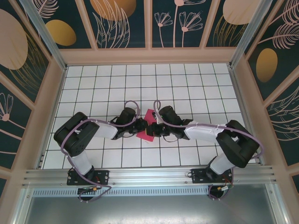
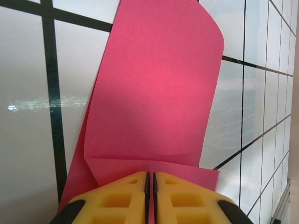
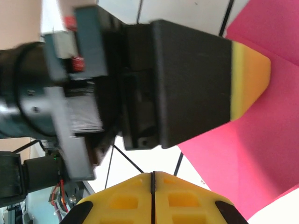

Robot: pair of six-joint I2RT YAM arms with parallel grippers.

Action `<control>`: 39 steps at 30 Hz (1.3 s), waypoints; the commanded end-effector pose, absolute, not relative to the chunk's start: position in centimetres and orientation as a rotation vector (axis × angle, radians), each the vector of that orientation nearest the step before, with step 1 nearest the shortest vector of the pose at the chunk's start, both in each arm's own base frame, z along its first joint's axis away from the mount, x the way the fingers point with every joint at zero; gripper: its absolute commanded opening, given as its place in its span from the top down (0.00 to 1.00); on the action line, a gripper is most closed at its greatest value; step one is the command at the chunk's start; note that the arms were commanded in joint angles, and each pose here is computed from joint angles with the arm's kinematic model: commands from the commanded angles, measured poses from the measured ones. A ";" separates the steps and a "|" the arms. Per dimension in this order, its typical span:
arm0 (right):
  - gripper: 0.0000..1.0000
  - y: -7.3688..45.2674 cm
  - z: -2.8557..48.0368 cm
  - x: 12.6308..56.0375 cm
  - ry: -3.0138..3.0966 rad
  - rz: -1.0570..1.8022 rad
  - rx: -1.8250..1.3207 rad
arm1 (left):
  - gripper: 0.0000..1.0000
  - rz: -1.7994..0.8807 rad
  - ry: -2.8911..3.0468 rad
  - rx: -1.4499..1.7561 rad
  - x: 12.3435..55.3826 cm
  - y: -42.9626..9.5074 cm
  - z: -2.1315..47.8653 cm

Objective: Fold a paper plane with a square sheet of paper (pick it up from the middle)
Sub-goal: Fold the triangle a second time at the center of the table.

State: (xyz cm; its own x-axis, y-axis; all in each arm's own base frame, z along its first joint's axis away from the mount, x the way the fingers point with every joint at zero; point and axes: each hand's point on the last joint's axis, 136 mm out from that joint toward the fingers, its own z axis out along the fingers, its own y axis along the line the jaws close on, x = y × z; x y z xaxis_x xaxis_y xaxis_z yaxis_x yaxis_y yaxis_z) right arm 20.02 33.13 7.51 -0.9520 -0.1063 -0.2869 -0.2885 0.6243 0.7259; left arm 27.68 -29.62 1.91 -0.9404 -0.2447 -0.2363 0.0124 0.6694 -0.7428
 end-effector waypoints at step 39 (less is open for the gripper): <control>0.91 30.1 -0.3 20.3 2.863 1.027 -0.134 | 0.85 -1.104 2.632 -0.192 26.2 -28.8 0.9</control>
